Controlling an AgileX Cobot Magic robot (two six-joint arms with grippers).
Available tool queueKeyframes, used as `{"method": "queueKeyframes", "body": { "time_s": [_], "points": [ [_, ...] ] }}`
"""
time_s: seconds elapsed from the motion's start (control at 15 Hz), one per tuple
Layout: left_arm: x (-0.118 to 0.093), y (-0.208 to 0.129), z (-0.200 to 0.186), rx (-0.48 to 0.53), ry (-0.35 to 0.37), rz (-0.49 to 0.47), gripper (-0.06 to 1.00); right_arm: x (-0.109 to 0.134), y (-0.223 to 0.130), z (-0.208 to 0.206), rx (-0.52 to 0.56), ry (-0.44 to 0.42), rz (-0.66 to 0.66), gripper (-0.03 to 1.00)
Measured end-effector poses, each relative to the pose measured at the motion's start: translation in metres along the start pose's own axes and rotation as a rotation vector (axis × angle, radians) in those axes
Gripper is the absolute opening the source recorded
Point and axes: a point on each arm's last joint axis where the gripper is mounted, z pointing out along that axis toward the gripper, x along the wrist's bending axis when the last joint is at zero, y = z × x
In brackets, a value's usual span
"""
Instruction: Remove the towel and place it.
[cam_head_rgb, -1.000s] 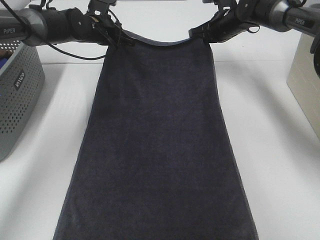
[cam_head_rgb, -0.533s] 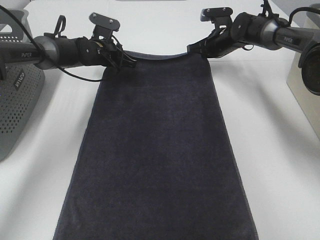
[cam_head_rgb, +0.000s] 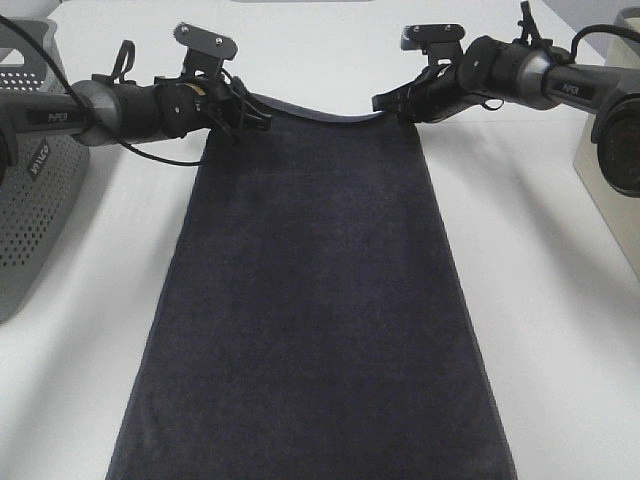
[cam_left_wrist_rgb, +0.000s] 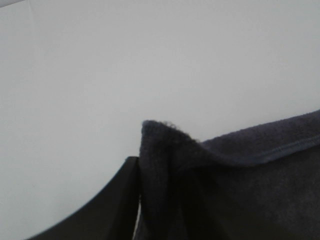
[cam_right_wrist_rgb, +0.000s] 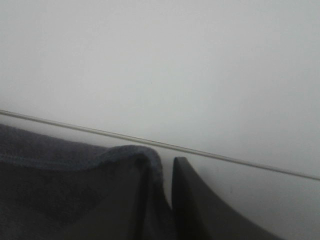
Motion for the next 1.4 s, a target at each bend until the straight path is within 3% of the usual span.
{"method": "queueKeyframes", "body": {
  "time_s": [0.13,0.27,0.53,0.6,0.67,1.0,1.2,1.4],
  "points": [
    [0.000,-0.008,0.003,0.004,0.006,-0.002,0.47,0.000,0.001,0.000,-0.014,0.001,0.012,0.42],
    [0.000,-0.017,0.005,0.016,0.010,-0.013,0.55,-0.003,0.002,0.000,-0.024,-0.005,0.016,0.52],
    [0.019,-0.015,0.006,-0.041,0.071,-0.039,0.56,-0.018,0.001,-0.001,-0.024,-0.025,0.034,0.54],
    [0.037,-0.019,0.006,-0.035,0.107,-0.082,0.56,-0.023,0.001,-0.002,-0.025,-0.032,0.040,0.54],
    [0.043,-0.020,0.006,-0.033,0.119,-0.098,0.56,-0.023,0.001,-0.002,-0.025,-0.032,0.040,0.54],
    [0.043,-0.021,0.006,-0.028,0.116,-0.147,0.56,-0.023,0.001,-0.002,-0.022,-0.031,0.040,0.54],
    [0.038,-0.029,0.006,0.068,0.069,-0.268,0.56,-0.022,-0.004,-0.001,0.022,-0.018,0.041,0.54],
    [0.035,-0.027,0.003,0.131,0.036,-0.312,0.56,-0.021,-0.010,0.000,0.076,-0.003,0.042,0.55]
  ]
}}
